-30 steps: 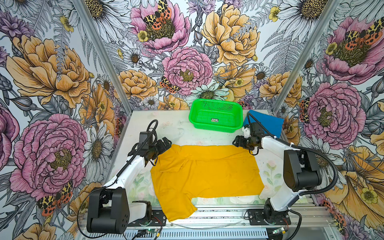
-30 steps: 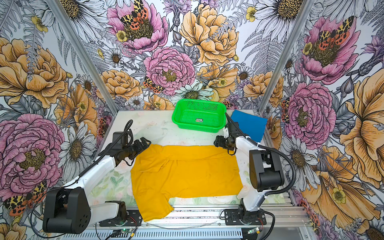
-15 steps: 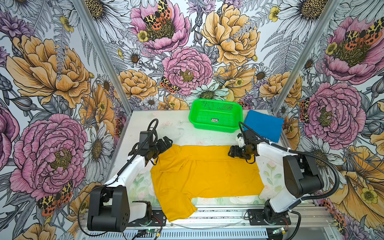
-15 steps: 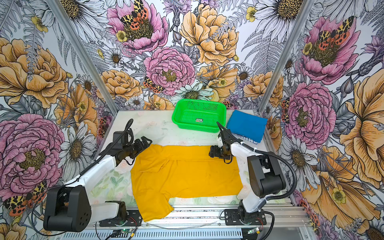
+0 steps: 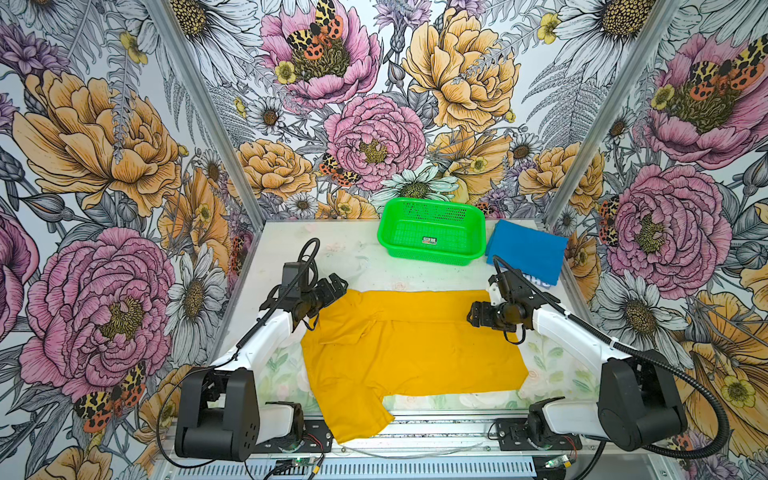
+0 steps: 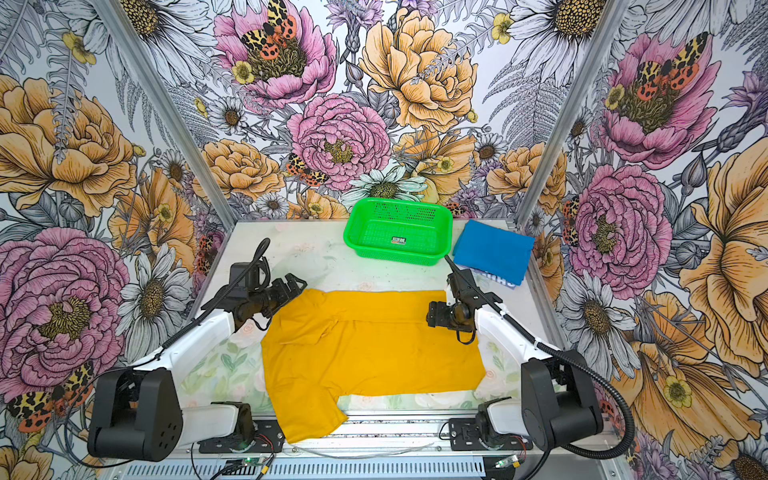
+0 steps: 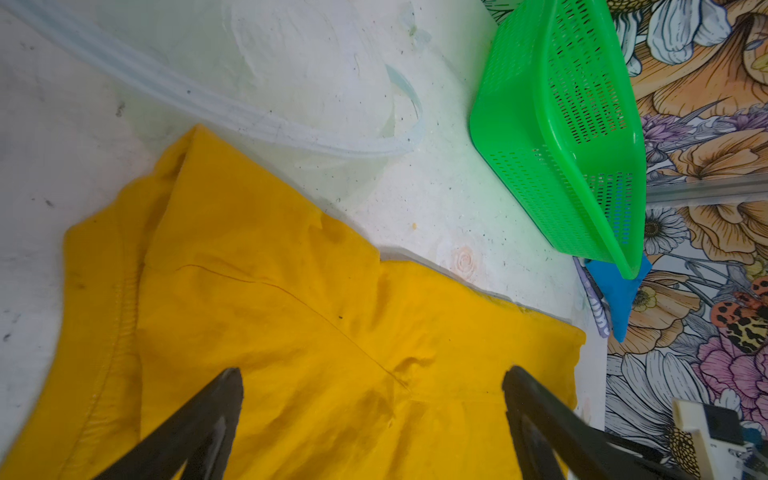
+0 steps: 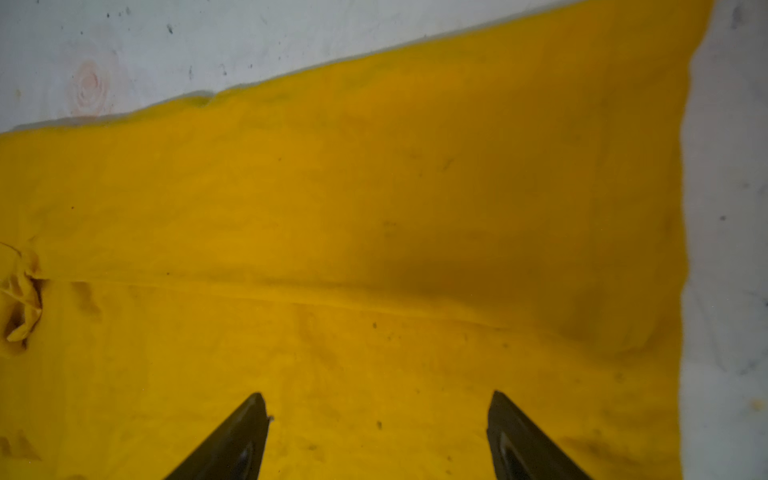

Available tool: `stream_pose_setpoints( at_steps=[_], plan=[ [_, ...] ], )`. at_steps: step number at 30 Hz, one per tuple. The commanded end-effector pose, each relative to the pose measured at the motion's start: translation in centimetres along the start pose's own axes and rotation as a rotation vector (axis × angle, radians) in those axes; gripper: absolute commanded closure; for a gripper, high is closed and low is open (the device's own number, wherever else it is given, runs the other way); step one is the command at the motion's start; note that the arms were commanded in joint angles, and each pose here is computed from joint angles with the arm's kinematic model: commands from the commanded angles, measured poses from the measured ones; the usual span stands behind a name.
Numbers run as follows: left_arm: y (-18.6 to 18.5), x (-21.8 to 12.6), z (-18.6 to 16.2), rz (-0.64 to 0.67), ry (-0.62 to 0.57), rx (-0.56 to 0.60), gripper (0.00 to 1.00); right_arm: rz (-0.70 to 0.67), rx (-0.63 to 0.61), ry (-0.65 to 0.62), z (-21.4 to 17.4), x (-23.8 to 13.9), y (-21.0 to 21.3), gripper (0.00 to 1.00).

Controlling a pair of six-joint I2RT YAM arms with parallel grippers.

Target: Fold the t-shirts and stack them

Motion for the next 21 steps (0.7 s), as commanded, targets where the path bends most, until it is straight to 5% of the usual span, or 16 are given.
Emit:
stream_pose_setpoints(
  at_steps=[1, 11, 17, 21],
  plan=[
    [1.6, 0.5, 0.0, 0.08, 0.002, -0.046, 0.01, -0.085, 0.04, -0.054, 2.6, 0.0, -1.9, 0.13],
    [5.1, 1.7, 1.2, 0.233, -0.042, -0.129, 0.01, -0.116, 0.144, -0.069, 6.2, 2.6, -7.3, 0.07],
    [5.3, 3.0, 4.3, 0.275, -0.102, -0.179, 0.03, -0.099, 0.179, -0.077, 8.6, 4.7, -9.6, 0.14],
    [5.7, 3.9, 6.3, 0.285, -0.129, -0.214, 0.06, -0.062, 0.201, -0.073, 9.8, 5.9, -10.6, 0.28]
  ],
)
Point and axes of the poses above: each gripper's point midway between its finger pads, its own x axis out along the fingers, its own y axis along the line the jaws close on, z = x × y, the point moved 7 cm from there along -x, back along the fingers, and after that the axes turned 12 degrees about -x, right-handed, at the moved point
